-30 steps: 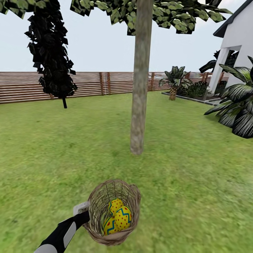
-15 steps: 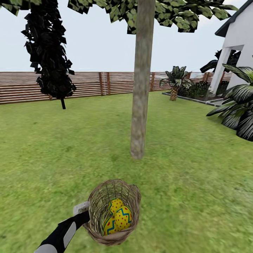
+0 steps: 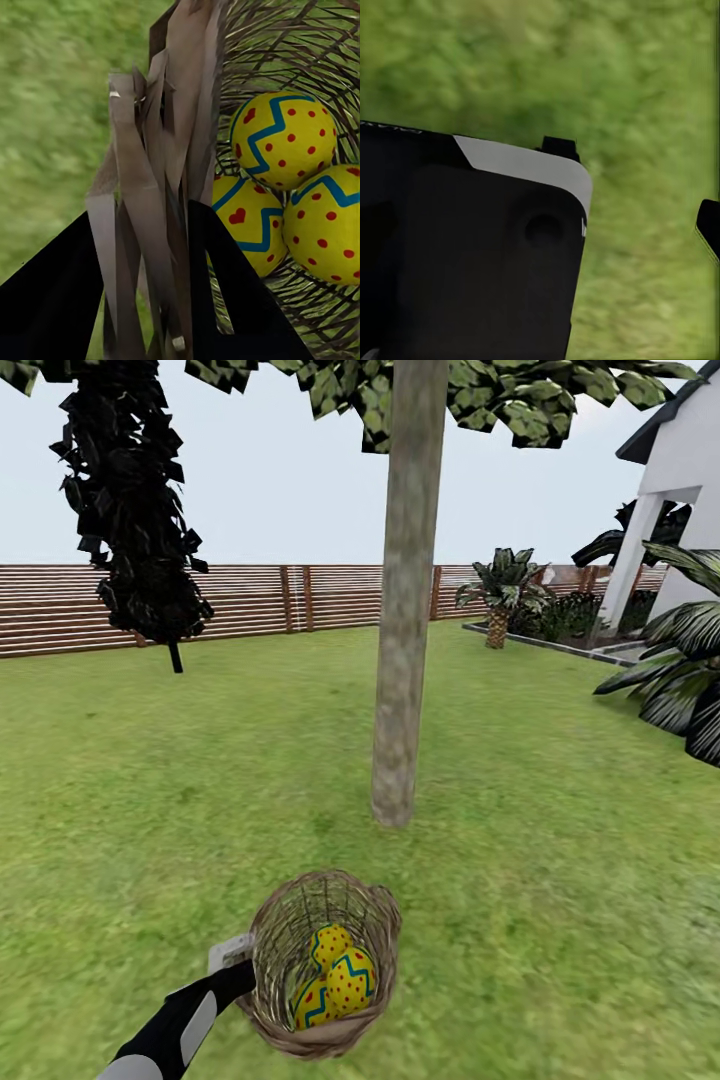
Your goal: Take the three Easter eggs out of the wicker basket on the lawn in the garden, then place them on the lawn next to a single tree (choose any tree) so that all three eggs are next to the same tree and none are left in the basket.
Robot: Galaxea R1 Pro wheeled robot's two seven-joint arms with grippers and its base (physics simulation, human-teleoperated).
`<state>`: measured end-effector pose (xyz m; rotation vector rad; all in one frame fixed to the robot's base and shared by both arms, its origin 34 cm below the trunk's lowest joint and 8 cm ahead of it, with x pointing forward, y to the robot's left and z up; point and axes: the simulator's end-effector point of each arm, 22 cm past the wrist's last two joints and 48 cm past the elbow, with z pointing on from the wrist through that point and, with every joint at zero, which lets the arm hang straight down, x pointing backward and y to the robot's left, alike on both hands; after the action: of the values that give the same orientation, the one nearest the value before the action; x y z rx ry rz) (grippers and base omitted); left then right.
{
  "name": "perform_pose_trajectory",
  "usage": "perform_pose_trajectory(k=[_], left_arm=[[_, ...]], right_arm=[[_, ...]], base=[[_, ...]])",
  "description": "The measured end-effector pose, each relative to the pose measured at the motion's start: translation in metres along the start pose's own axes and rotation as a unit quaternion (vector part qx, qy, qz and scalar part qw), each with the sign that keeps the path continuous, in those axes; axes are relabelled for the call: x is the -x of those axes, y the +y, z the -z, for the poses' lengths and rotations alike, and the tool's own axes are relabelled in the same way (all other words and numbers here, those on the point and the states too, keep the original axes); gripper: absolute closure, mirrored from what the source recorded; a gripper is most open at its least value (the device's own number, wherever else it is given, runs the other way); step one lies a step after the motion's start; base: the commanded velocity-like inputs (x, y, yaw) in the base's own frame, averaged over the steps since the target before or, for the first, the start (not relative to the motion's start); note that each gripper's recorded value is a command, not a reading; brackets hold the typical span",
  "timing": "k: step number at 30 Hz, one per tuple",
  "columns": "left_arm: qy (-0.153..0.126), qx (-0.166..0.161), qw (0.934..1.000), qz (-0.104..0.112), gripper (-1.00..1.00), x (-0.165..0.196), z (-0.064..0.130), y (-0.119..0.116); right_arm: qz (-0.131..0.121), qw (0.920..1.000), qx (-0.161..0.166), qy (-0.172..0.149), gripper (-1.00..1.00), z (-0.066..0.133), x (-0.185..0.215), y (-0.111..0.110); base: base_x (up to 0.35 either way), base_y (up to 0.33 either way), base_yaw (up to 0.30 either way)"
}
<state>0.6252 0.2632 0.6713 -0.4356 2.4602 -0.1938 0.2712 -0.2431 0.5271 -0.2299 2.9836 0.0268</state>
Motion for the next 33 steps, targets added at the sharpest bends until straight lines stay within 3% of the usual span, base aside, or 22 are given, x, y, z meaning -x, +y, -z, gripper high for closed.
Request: perform_pose_trajectory(k=[33], left_arm=[[0.0,0.0,1.0,0.0,1.0,0.0,0.0,0.0]], right_arm=[[-0.003,1.0,-0.001,-0.003,-1.0,-0.0001,0.0025,-0.0007]], base=[[0.339,0.0,0.0]])
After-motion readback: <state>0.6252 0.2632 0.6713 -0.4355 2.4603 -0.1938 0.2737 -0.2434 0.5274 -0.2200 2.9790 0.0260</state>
